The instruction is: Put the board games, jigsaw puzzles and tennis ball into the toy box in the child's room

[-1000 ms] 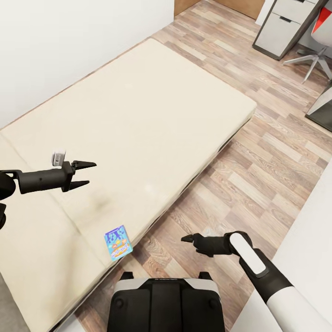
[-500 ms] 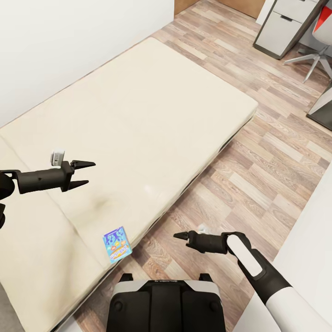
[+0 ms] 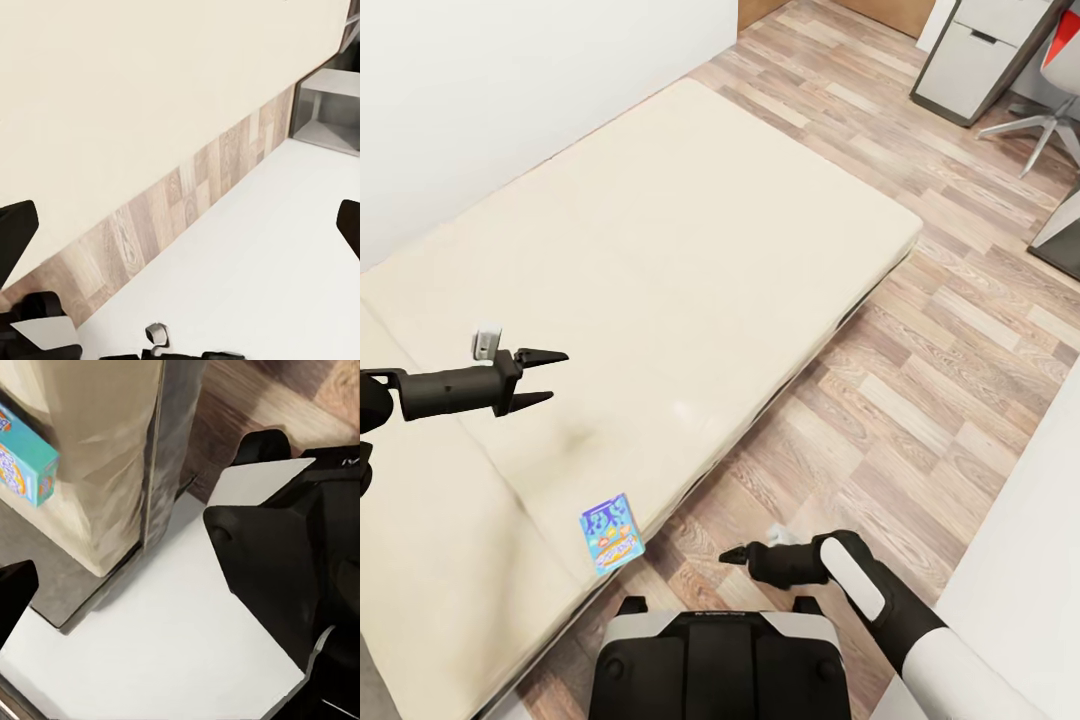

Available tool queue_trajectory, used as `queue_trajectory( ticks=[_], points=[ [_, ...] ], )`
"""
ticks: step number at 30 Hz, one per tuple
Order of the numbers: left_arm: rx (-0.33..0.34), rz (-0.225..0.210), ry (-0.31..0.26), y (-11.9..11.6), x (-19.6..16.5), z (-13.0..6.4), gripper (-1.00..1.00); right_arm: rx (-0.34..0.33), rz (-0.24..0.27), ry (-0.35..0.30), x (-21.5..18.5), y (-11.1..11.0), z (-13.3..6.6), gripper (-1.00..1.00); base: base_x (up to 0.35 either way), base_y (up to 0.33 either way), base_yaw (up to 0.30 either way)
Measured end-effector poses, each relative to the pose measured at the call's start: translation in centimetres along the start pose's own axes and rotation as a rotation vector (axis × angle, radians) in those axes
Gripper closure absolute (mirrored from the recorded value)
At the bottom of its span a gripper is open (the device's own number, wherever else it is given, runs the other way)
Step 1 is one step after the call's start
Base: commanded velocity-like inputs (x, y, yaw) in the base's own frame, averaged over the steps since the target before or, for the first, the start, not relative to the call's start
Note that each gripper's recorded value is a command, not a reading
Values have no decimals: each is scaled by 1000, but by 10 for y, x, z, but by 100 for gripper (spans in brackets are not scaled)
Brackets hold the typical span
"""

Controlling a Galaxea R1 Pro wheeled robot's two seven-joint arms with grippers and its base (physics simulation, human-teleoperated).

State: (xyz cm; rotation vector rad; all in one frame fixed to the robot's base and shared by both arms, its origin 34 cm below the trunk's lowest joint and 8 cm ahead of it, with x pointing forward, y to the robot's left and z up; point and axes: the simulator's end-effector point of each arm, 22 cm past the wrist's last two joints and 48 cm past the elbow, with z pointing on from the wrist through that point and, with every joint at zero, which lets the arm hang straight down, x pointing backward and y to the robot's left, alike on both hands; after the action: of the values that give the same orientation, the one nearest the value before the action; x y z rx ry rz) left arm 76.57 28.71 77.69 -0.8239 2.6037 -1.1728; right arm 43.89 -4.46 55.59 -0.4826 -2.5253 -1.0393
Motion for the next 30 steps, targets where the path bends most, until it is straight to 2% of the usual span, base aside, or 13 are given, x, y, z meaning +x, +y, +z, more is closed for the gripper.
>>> queue_trajectory(
  ticks=[2,4,8,11,16,21,30],
  points=[
    [0,0,0,1,0,2,-100,-6,10,-20,-3,-5,5,-100,0,0,0],
    [0,0,0,3,-1,3,-100,-45,-9,-32,-7,3,8,-100,0,0,0],
    [1,1,2,4,-1,6,-100,-61,-110,-31,-13,11,9,-100,0,0,0],
    [1,1,2,4,-1,6,-100,-83,-185,-15,-10,31,17,-100,0,0,0],
    [2,0,-1,4,-2,6,-100,-118,-243,8,-2,60,31,-100,0,0,0],
    [2,0,-1,4,-2,6,-100,-124,-266,13,-4,71,35,-100,0,0,0],
    [2,0,0,4,-2,6,-100,-129,-272,15,-4,77,38,-100,0,0,0]
  ],
)
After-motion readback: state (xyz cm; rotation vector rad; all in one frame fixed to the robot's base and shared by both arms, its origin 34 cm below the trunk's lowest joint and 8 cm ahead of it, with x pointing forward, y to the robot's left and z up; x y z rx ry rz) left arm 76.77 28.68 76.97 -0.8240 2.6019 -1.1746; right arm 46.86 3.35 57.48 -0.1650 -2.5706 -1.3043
